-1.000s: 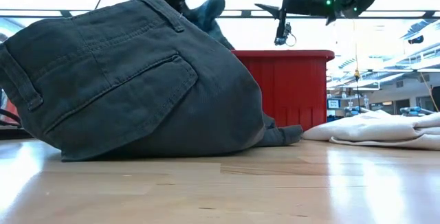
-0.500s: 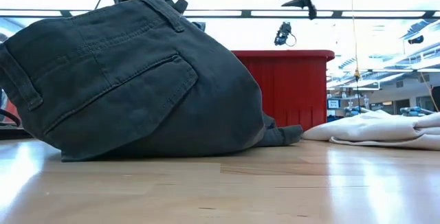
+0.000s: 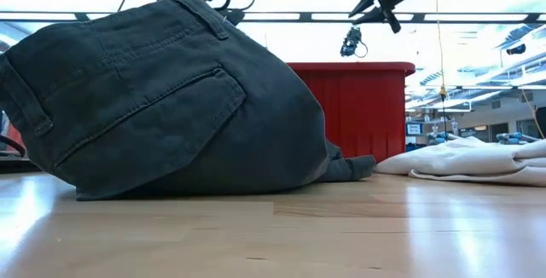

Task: Fold Laundry from Bin
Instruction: Adjust the plaid pants, then adjust the laundry bin

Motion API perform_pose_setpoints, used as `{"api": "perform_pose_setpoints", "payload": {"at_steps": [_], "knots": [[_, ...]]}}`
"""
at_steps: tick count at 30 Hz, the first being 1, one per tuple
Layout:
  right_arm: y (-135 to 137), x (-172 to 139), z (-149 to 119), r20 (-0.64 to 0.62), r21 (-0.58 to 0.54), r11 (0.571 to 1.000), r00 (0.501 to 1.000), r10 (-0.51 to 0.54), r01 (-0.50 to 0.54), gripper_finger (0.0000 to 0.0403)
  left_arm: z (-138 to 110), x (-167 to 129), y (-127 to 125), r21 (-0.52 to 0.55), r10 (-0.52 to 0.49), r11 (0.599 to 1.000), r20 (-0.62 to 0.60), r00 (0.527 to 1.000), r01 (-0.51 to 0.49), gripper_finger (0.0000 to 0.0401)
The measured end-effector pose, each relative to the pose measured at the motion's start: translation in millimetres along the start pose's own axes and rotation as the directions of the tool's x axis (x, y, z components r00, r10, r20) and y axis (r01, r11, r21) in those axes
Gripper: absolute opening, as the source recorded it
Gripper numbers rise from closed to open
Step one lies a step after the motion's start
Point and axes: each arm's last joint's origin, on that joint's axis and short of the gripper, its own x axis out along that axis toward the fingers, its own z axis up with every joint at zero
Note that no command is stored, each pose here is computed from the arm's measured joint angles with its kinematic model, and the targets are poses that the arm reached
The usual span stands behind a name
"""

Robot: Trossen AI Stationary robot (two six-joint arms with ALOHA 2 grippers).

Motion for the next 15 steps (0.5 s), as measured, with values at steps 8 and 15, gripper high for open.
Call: {"api": "perform_pose_setpoints", "payload": {"at_steps": [8,15], "knots": [[6.0,4.1,-7.5,-0.026,-0.06,0.996,0.998,-0.062,0.06,0.011,20.2,-10.0,21.3,0.044,0.227,0.973,-0.048,0.973,-0.225,0.0168],[5.8,2.8,-38.7,-0.281,-0.12,0.978,0.939,-0.199,0.171,0.011,43.4,-66.3,26.0,0.088,0.282,0.958,-0.125,0.951,-0.273,0.0234]]}}
